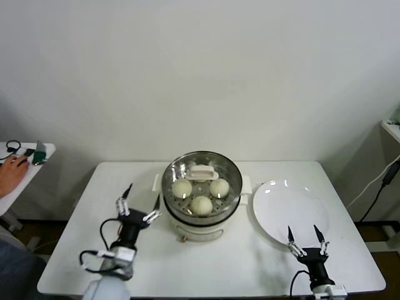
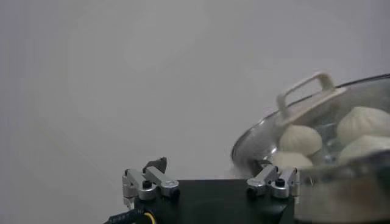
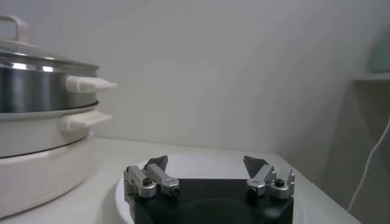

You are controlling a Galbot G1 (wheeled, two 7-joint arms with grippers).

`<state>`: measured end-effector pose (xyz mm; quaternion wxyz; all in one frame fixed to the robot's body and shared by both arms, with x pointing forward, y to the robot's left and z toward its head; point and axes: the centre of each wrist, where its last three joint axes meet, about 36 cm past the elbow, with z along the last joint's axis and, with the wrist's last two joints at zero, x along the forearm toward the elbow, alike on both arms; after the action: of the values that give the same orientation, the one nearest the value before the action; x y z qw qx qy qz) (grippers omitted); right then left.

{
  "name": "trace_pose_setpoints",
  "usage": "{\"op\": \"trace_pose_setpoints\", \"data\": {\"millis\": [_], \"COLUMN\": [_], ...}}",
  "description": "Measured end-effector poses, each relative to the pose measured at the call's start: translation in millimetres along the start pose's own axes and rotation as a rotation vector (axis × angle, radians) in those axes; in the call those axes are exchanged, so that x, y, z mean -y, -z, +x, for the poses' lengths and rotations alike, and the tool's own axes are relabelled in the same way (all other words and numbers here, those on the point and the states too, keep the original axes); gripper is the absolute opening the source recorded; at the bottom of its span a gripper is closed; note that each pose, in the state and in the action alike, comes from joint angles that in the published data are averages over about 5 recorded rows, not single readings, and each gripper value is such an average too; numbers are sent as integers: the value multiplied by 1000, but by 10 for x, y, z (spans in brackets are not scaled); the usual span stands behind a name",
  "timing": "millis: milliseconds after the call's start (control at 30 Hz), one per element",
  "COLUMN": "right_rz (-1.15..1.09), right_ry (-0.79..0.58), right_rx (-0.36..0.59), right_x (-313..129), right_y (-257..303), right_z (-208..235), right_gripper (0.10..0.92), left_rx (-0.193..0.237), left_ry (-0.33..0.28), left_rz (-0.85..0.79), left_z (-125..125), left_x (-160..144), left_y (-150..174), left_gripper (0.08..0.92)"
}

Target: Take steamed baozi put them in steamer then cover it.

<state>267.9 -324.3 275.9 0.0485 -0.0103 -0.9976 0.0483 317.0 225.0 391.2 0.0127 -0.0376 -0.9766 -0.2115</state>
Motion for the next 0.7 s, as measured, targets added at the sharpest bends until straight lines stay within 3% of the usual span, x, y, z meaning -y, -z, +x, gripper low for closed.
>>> {"op": "trace_pose_setpoints", "data": {"millis": [300,700], "right_rz": [5,6], "right_ry": [15,21], "right_rx": [-5,-6], "right_x": [-23,-46], "right_y": [-39,-64], "right_z": [-14,-16], "right_gripper": [823,823], "left_rx": [-69,-99], "left_ry": [54,94], "left_rz": [204,301], "left_z": [148,294], "left_x": [-23,9], "left_y": [-654,-914], "left_gripper": [823,823]}}
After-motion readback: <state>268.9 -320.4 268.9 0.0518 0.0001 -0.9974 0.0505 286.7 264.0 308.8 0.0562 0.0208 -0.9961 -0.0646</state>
